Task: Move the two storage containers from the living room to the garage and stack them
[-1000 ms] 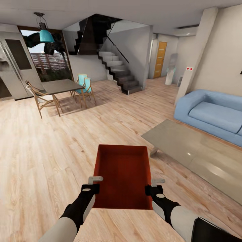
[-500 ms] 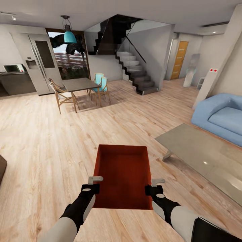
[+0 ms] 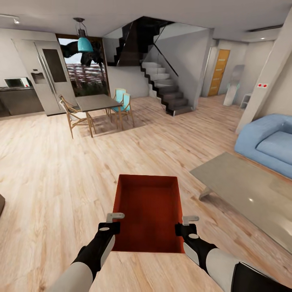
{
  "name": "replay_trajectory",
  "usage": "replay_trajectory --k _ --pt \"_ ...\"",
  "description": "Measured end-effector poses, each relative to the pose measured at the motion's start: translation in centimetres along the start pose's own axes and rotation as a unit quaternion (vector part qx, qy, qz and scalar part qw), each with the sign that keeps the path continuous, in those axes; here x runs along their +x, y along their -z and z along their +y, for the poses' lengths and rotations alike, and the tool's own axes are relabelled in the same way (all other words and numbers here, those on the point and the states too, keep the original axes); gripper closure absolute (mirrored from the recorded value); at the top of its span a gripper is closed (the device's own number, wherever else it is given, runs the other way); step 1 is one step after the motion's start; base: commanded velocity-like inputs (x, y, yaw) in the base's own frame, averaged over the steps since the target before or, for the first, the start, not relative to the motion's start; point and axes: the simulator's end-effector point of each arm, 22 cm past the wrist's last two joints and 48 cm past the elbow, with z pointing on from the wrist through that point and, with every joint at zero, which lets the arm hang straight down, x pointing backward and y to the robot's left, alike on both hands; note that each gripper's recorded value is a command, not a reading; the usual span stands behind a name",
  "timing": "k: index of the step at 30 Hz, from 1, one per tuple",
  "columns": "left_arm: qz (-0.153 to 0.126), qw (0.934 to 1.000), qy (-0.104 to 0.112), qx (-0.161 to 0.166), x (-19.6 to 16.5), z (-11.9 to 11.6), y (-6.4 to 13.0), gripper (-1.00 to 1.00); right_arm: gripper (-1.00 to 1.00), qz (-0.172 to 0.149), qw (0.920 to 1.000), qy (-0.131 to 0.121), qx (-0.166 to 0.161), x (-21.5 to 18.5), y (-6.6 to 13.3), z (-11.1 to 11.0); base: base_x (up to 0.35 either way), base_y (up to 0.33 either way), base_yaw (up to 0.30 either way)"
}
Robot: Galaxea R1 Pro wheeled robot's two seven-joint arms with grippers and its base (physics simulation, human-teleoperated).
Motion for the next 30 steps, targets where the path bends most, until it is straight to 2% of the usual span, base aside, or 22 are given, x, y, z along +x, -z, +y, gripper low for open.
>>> replay_trajectory --k 30 --pt "0.001 1.0 0.001 0.0 0.06 0.0 -0.01 1.0 1.0 0.001 1.0 0.001 0.0 0.02 0.0 0.0 0.322 0.0 0.0"
